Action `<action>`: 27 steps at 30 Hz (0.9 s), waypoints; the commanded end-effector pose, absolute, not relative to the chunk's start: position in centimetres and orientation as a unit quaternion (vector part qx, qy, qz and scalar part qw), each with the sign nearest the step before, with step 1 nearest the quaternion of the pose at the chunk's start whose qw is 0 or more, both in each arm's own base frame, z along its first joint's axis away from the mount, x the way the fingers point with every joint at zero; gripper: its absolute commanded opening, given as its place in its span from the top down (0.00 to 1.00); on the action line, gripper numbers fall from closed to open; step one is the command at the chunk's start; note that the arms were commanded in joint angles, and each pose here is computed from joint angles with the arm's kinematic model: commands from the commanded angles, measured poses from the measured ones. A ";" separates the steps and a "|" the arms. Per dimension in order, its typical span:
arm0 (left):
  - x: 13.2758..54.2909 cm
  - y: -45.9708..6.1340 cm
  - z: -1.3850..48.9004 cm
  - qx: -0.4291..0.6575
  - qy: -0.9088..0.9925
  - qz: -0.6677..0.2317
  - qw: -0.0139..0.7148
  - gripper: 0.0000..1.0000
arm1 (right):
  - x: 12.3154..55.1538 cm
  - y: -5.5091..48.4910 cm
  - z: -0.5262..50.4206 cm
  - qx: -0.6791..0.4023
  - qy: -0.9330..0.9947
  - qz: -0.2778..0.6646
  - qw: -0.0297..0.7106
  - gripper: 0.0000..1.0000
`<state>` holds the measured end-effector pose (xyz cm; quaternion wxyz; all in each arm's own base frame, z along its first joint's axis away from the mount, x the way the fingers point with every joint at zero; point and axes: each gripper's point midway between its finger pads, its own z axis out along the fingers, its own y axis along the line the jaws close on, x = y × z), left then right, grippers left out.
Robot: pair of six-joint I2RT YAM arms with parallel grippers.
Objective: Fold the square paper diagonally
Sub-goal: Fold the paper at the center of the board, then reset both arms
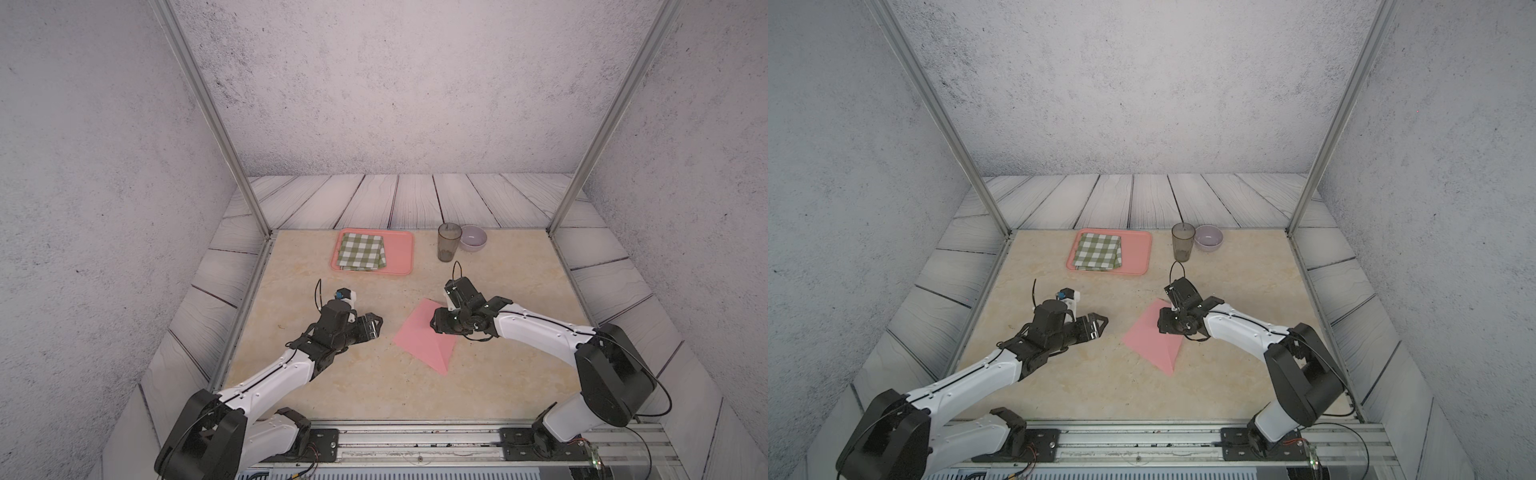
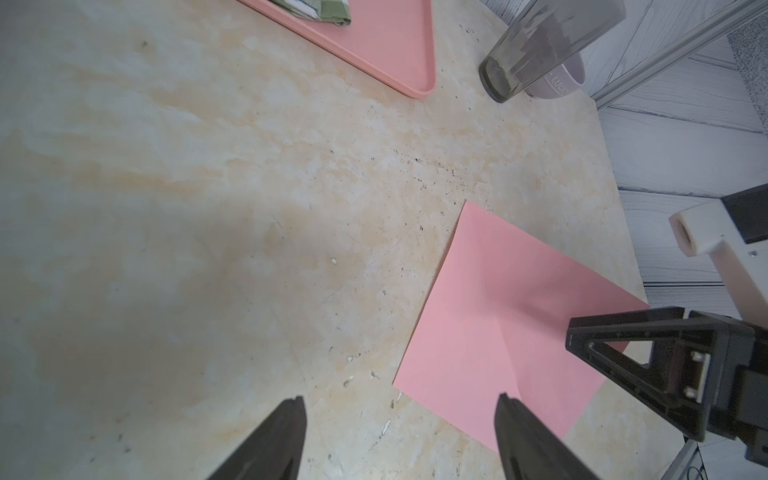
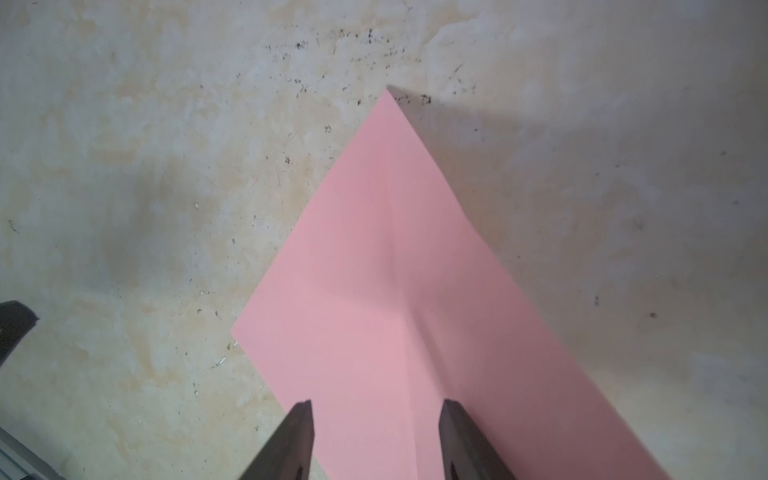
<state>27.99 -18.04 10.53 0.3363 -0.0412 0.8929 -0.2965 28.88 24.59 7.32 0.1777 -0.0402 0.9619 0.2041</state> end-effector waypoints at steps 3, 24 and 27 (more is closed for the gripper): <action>27.8 -15.2 10.7 -0.053 0.898 -0.236 0.368 0.19 | 29.9 24.0 4.9 -0.048 0.963 0.203 0.172 0.45; 31.3 -0.8 20.2 -0.117 0.799 0.162 0.568 0.03 | 32.9 7.0 18.9 0.050 0.879 -0.001 0.474 0.01; 32.8 0.5 19.4 -0.113 0.791 0.196 0.569 0.03 | 33.6 1.9 18.8 0.083 0.850 -0.119 0.506 0.01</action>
